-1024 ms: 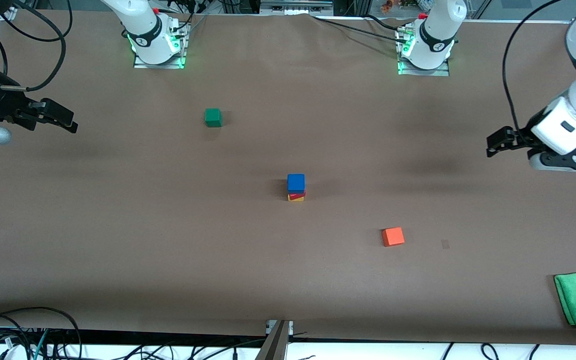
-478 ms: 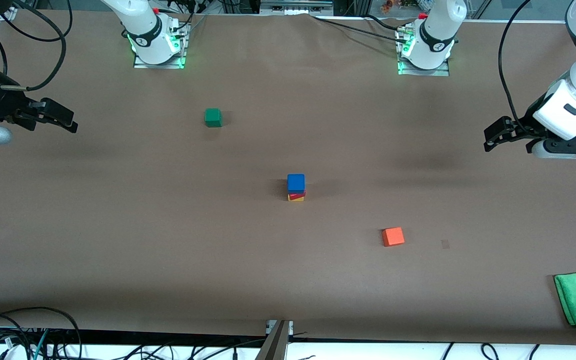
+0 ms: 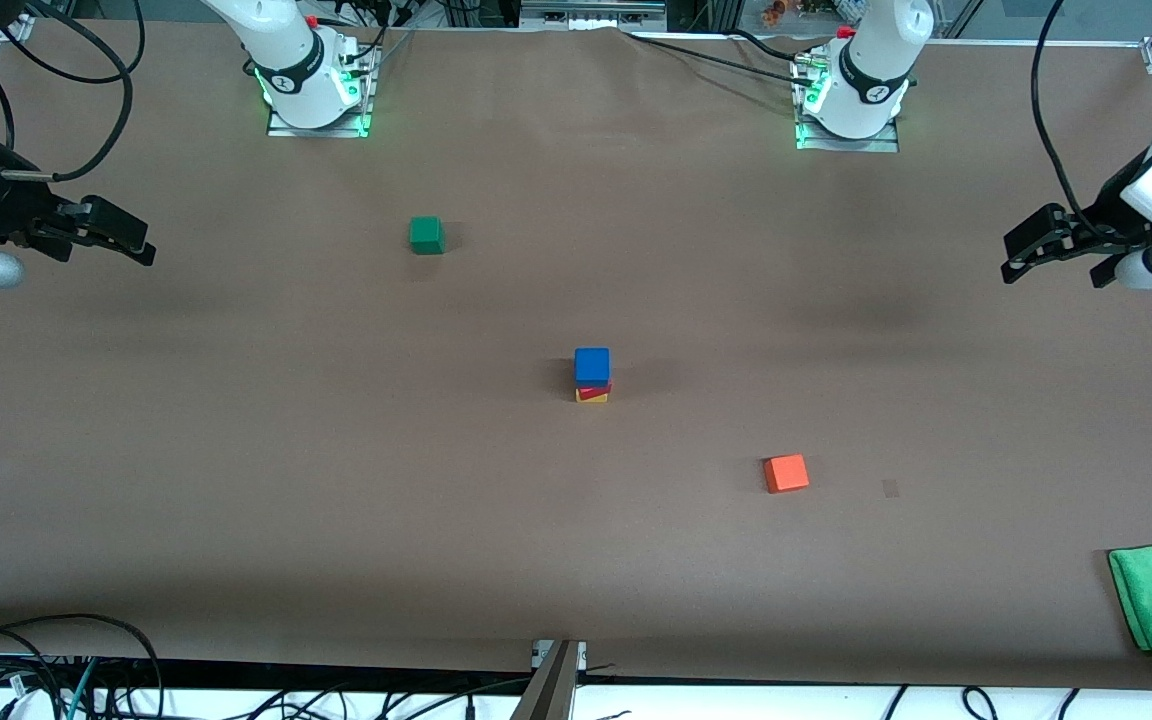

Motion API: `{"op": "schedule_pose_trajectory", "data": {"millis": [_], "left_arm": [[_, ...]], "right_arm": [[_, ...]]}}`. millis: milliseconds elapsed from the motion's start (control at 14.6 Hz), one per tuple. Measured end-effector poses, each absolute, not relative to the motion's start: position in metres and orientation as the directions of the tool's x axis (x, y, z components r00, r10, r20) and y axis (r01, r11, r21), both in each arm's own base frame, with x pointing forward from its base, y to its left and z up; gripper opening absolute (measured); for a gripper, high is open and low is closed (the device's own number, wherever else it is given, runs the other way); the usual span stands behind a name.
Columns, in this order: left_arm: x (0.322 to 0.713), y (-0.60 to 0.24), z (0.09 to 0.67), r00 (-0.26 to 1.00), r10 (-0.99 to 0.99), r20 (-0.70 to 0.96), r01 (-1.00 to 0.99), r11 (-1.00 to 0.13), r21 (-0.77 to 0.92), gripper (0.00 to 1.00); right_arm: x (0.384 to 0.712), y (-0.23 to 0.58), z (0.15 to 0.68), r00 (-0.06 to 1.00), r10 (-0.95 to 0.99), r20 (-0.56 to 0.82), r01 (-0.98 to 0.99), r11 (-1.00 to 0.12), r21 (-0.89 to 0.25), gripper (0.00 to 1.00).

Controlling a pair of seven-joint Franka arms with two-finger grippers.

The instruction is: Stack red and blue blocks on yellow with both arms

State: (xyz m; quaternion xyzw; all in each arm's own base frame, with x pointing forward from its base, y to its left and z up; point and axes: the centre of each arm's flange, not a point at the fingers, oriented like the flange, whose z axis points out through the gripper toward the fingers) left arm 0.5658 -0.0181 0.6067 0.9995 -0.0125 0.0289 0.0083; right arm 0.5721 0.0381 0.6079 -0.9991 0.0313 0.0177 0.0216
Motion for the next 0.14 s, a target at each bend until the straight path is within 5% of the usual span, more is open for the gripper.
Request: {"op": "schedule_pose_trajectory", "data": {"millis": [137], "left_arm": [[0.5656,-0.0136,0.6122,0.998,-0.020,0.066,-0.021,-1.000,0.016,1.00]], "right_arm": [[0.5721,0.0381,0.6079,0.997,-0.062,-0.037,-0.063,-0.997,-0.042,1.00]]}}
